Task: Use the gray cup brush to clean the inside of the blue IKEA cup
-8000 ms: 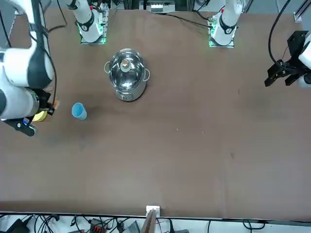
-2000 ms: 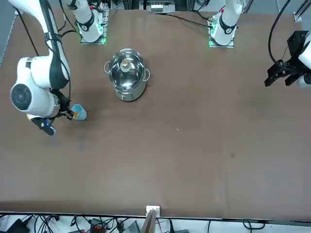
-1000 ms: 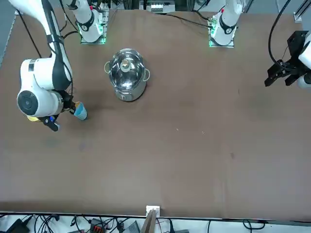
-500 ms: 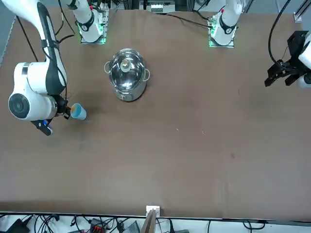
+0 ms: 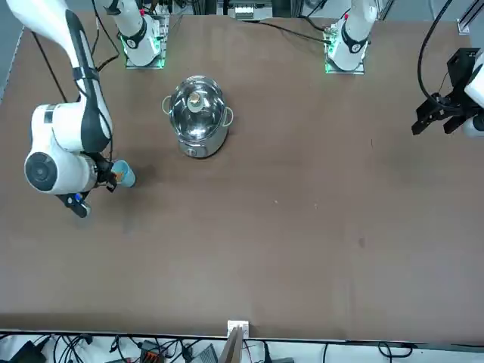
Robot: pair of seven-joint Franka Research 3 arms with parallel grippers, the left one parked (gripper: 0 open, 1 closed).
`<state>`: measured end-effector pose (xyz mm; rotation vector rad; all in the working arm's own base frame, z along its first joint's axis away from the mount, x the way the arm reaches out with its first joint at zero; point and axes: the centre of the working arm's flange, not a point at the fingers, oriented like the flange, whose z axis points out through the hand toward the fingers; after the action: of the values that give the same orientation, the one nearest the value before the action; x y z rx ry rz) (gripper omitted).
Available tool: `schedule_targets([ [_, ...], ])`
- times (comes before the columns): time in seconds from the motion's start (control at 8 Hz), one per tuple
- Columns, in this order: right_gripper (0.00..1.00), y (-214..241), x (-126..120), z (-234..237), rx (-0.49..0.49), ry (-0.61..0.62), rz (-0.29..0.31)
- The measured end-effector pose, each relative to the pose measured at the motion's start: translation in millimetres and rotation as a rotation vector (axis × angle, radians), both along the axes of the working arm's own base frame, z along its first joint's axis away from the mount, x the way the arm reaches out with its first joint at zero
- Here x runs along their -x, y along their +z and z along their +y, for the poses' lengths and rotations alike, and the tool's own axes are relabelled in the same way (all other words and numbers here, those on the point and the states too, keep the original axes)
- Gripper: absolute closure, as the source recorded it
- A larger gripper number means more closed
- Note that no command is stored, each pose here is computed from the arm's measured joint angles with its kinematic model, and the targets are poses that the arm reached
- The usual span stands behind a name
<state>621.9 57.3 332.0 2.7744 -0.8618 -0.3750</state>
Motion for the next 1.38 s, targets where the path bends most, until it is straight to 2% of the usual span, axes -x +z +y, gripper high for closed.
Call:
schedule_targets([
  [0.38,0.97,-7,5,15,0.01,0.007,0.033],
  [0.88,0.97,-7,13,-5,0.029,-0.03,0.108],
  [1.12,0.97,-4,10,-20,0.031,-0.054,0.108],
  [1.38,0.97,2,2,-34,0.03,-0.073,0.076],
])
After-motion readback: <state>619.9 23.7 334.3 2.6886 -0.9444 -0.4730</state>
